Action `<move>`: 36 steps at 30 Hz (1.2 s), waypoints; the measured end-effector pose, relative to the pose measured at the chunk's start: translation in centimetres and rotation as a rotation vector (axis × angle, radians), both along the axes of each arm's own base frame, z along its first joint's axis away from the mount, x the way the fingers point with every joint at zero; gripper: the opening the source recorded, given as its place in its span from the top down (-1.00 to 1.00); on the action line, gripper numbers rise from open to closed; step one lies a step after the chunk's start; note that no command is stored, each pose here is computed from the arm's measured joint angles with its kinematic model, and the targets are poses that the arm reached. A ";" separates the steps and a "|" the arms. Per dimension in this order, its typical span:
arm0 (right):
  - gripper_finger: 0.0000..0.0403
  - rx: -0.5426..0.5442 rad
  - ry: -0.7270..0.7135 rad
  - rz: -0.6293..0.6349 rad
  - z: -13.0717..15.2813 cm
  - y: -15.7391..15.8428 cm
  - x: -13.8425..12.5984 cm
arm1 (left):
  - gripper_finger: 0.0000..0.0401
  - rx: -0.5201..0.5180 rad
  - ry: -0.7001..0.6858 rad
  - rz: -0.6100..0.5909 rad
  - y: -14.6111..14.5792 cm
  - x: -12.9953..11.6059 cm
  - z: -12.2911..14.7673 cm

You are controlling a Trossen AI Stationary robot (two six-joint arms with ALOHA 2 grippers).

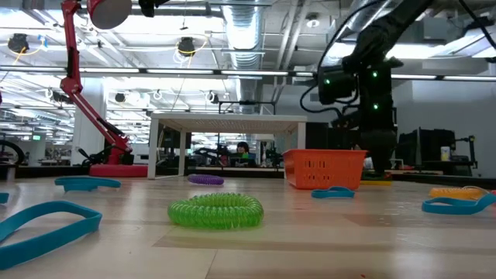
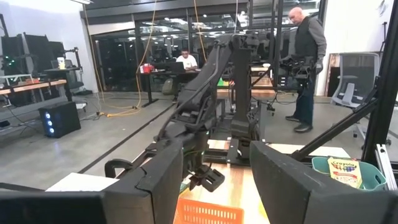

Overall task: Pick & Place Office Desk Supplies
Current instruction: Put the yellow crayon box into the bin

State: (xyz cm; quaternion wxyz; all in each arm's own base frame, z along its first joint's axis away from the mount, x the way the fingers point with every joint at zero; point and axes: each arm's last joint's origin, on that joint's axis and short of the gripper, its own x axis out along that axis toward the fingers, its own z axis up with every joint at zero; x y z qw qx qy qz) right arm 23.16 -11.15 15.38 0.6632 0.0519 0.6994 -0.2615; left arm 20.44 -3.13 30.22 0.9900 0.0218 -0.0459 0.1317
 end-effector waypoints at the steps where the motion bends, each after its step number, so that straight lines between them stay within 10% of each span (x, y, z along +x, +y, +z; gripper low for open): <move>1: 0.17 0.012 -0.006 -0.005 -0.2 -0.2 -0.2 | 0.09 0.000 0.000 0.000 0.0 0.0 0.0; 10: 0.31 0.061 -0.061 -0.046 -1.6 -1.5 -1.6 | 0.09 0.000 0.000 0.000 0.0 0.0 0.0; 18: 0.95 0.045 -0.068 -0.073 -1.6 -1.7 -1.6 | 0.09 0.002 0.024 0.031 0.6 0.7 -0.5; 36: 1.00 0.076 -0.277 -0.161 5.7 7.7 -3.8 | 0.09 0.002 0.016 0.055 1.5 2.0 -1.2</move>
